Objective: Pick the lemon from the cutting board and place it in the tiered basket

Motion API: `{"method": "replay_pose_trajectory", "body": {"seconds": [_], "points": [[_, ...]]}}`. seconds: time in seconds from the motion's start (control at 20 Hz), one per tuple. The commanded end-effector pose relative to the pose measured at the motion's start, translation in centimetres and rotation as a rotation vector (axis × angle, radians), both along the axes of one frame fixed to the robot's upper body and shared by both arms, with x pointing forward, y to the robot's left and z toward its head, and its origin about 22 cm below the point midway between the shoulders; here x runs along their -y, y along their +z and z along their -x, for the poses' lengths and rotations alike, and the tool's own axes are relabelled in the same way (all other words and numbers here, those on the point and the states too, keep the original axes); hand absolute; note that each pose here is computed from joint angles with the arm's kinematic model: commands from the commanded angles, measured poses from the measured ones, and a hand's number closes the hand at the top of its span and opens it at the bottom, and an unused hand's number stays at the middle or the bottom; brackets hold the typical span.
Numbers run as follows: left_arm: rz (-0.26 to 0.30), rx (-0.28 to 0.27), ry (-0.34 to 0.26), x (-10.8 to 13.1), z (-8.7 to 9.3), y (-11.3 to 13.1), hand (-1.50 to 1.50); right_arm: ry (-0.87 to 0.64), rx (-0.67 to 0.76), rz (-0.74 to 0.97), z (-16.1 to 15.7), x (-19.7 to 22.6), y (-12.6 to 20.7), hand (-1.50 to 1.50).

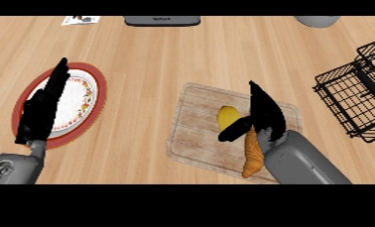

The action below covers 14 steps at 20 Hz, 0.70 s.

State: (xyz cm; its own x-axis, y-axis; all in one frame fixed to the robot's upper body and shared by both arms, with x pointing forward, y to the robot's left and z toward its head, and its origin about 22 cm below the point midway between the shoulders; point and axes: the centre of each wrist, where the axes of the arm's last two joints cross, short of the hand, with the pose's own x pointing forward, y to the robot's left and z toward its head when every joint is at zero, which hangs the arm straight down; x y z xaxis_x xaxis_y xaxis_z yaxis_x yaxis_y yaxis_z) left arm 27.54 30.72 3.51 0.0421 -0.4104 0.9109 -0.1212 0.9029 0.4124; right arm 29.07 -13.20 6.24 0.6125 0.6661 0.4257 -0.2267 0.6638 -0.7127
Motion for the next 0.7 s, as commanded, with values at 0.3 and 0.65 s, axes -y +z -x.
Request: {"method": "replay_pose_trajectory", "body": {"seconds": [0.3, 0.65], "points": [[0.002, 0.004, -0.002, 0.4, -0.1, -0.4, 0.00, -0.145, -0.165, 0.041, -1.0, -2.0, 0.7, -1.50], [-0.011, 0.015, -0.005, 1.4, 0.0, -0.6, 0.00, -0.136, -0.190, -0.005, -1.1, -3.8, -1.4, -1.50]]}}
